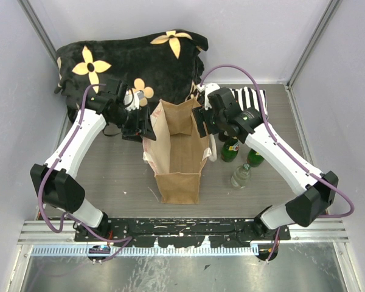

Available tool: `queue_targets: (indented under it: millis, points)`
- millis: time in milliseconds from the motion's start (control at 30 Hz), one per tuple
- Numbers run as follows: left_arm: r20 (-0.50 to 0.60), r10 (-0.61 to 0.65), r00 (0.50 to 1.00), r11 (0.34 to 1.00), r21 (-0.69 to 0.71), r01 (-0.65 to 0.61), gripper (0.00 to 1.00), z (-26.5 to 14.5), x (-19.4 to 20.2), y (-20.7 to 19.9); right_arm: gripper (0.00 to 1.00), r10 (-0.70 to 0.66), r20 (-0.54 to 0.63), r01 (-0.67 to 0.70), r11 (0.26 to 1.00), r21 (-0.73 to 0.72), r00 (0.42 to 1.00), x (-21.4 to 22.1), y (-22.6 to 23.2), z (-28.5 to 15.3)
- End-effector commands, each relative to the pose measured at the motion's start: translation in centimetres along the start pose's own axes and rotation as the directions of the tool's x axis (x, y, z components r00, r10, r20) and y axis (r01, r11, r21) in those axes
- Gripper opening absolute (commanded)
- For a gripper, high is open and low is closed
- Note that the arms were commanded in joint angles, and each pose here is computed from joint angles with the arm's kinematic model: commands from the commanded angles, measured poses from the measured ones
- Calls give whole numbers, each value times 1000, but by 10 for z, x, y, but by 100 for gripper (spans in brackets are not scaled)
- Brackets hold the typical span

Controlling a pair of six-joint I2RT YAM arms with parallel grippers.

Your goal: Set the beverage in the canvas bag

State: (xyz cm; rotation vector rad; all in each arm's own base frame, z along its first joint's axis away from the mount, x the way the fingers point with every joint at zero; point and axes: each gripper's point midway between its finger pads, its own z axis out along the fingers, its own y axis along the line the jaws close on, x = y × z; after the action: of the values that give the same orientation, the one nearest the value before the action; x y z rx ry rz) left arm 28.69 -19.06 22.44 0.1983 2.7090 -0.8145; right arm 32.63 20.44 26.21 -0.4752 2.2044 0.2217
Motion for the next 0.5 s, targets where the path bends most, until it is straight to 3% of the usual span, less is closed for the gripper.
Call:
queue_targets:
  millis: [0, 100, 233, 333, 467]
  points:
    - [152, 124, 981, 991, 24, -129, 85, -17, -33, -16, 96, 36, 236, -48, 998, 47, 971, -54, -15, -31]
    - [183, 147, 972, 989, 0, -150, 92, -20, -45, -10, 100, 70, 273, -99, 990, 97, 959, -65, -34, -34]
    - [251, 69, 965, 996, 32, -80, 99, -26, -72, 8, 100, 192, 270, -249, 949, 194, 944, -69, -90, -26]
    - [322, 20, 946, 998, 43, -36, 98, -33, -96, 21, 100, 247, 258, -311, 918, 246, 934, -64, -126, -16]
    - [376, 50, 925, 999, 2, -55, 98, -38, -115, 28, 100, 248, 216, -305, 904, 300, 945, -53, -150, 2]
